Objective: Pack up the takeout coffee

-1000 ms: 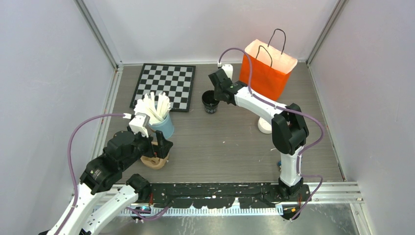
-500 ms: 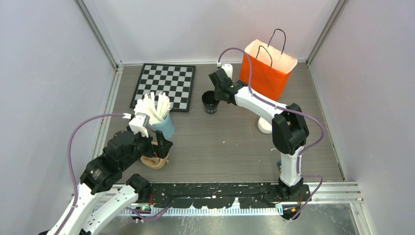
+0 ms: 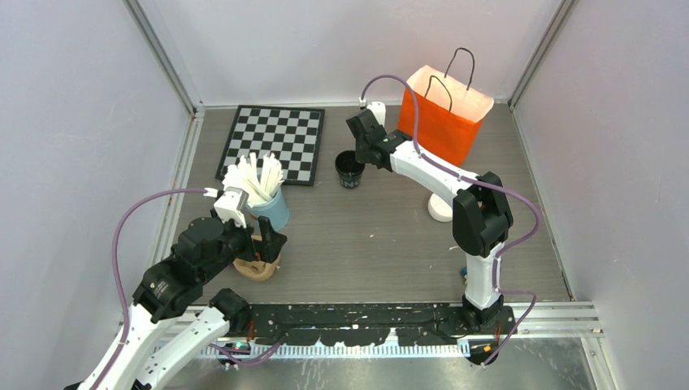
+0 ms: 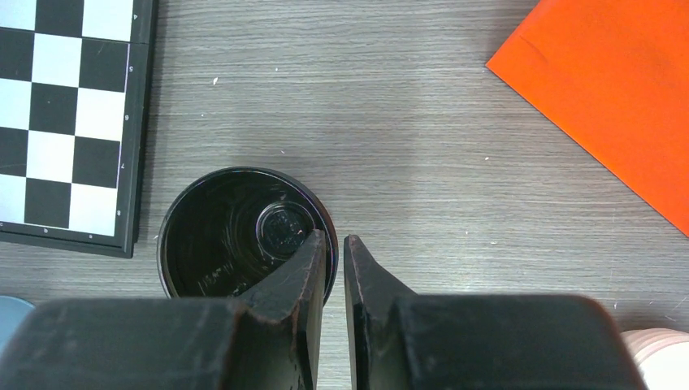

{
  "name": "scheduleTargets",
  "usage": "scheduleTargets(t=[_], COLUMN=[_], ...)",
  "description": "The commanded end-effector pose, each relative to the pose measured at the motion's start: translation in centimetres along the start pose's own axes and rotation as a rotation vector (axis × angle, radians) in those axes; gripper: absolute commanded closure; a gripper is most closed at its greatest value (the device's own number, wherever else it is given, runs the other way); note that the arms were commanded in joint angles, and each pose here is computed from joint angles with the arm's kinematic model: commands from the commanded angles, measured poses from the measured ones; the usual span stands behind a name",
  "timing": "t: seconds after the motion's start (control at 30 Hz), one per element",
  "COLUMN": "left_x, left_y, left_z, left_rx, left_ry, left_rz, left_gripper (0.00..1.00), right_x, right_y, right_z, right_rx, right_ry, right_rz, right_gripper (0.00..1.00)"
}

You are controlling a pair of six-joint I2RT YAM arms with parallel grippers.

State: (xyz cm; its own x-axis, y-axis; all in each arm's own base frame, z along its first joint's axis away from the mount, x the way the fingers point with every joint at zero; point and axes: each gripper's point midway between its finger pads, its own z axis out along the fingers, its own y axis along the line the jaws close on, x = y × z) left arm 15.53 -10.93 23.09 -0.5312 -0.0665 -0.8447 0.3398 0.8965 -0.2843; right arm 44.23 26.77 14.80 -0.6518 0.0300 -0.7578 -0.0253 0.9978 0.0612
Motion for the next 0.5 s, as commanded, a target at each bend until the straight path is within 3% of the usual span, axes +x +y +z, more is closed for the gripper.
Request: scheduleTargets(t=[0.0,0.47], left_x=[-0.61,-0.53], left_y=[0.05,0.09], left_z=[0.06,0.15], left_rx=[-0.006,-0.009], left_ry=[-0.027,-0.021], left_rz=[-0.007,-0.008], left_gripper=[0.02,0.02], right_x=[-2.12,-1.47], right_y=[0.24,0.49], right_z=[-0.61,0.10], right_rx=[-0.001,0.001], right_ry=[-0.048,-0.025], right_rz=[0.011,0.000], right_gripper=[0.80,0.79])
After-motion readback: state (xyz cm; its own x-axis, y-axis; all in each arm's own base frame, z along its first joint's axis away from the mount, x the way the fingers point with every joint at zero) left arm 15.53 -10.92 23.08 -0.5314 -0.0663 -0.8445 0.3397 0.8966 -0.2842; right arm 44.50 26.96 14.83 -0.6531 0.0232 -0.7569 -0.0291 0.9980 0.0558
